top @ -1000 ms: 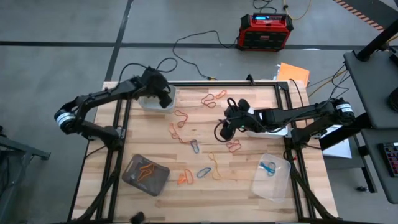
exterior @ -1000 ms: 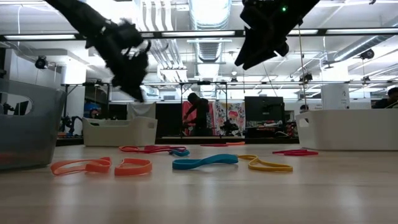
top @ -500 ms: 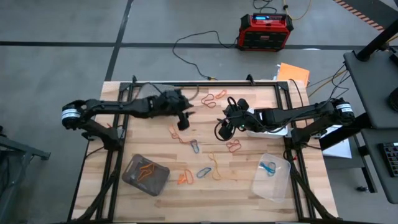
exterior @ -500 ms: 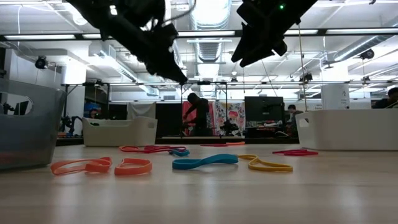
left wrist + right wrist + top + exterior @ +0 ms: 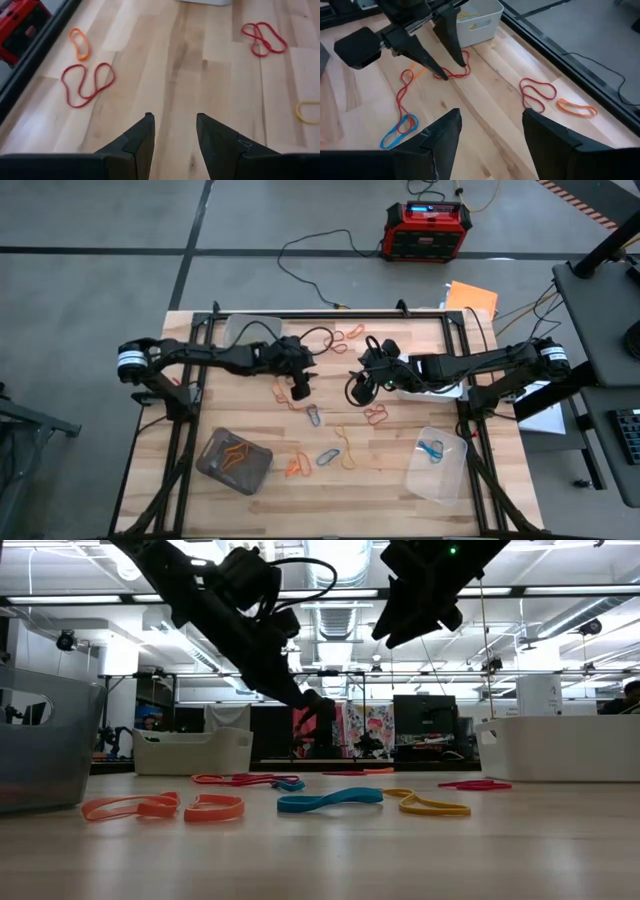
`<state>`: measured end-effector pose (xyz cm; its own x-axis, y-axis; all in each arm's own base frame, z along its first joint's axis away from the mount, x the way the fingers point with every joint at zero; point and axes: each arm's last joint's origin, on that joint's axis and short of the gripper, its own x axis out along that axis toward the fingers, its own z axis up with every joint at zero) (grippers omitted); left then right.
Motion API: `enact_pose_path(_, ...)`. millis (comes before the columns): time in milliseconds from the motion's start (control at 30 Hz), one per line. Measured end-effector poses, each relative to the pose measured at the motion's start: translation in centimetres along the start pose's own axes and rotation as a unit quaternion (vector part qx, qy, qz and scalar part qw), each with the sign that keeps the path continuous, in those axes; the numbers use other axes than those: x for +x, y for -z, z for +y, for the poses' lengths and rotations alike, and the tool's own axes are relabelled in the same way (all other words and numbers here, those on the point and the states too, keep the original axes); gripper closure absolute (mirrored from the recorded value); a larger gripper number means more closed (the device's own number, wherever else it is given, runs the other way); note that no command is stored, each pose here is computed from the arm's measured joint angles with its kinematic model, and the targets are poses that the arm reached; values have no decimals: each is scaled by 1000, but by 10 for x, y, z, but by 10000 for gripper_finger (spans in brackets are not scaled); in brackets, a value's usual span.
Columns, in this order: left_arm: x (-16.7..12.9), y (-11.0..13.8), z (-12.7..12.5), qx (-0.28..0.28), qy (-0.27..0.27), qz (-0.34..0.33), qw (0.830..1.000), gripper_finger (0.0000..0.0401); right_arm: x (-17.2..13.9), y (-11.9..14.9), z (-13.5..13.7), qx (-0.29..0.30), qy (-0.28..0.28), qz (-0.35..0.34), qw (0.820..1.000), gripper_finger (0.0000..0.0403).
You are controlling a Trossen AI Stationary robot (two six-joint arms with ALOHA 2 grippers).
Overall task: Sort rubber bands into baskets
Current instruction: Put the red rubber band into the white bin
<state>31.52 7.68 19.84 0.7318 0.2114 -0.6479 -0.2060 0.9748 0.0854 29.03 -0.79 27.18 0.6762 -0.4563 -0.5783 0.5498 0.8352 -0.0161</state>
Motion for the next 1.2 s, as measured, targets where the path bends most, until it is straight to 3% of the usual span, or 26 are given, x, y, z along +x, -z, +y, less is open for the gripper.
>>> enact_pose_path(500, -23, 11, -42, 71, 94, 78, 990, 271, 0, 3, 7, 44, -100, 47, 993, 197)
enact_pose_path(767, -32, 24, -49, 106, 124, 147, 976, 271, 8, 17, 17, 51, -152, 122, 979, 197)
enact_pose_path(1200, -75, 20, -44, 127, 128, 143, 973, 271, 5, 47, 24, 70, -67, 318, 943, 197)
